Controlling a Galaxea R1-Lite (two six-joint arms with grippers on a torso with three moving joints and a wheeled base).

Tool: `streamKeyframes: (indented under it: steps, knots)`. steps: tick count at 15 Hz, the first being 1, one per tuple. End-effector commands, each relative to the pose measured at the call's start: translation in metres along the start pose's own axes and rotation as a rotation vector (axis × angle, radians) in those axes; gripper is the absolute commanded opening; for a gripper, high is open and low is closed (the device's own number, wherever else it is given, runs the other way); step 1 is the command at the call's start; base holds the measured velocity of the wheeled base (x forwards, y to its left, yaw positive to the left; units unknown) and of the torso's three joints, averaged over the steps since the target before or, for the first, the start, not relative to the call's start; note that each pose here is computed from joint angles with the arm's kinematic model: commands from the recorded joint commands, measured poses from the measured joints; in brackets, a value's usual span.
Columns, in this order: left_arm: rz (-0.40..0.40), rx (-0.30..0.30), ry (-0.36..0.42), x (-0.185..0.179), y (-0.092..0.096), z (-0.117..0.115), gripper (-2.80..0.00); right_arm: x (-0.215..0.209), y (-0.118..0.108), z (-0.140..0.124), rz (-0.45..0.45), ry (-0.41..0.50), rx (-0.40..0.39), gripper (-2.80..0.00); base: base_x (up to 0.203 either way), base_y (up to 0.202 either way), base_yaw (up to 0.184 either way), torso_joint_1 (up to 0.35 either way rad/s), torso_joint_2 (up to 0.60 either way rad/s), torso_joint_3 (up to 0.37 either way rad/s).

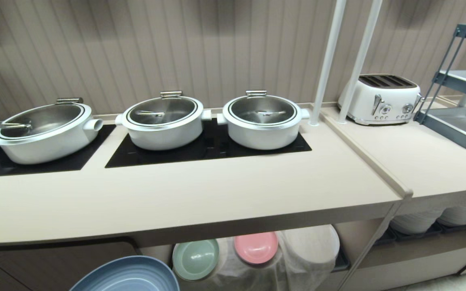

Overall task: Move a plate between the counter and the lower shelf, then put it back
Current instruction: Put the plate in the cupboard

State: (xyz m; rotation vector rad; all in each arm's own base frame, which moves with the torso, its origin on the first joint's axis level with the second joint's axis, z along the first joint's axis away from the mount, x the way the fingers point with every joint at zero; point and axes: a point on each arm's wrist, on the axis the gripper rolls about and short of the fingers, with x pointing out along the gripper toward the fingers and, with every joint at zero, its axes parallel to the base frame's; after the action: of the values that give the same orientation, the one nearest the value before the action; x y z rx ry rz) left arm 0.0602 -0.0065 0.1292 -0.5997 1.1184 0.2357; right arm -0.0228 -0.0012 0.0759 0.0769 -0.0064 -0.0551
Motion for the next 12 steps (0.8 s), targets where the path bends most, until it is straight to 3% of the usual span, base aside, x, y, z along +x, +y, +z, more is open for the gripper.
streamKeyframes:
  steps: [1, 12]
  knots:
    - [0.001, -0.004, 0.002, -0.0002, 0.0007, -0.0009, -2.8, 0.0, 0.0, 0.0001, -0.001, -0.001, 0.0, -2.8, 0.0, -0.199, -0.002, 0.004, 0.0, 0.002]
    - [0.0, -0.004, 0.002, -0.0004, 0.0016, -0.0021, -2.8, 0.0, 0.0, 0.0002, 0.0, -0.002, 0.0, -2.8, 0.0, -0.195, -0.001, 0.003, 0.0, 0.003]
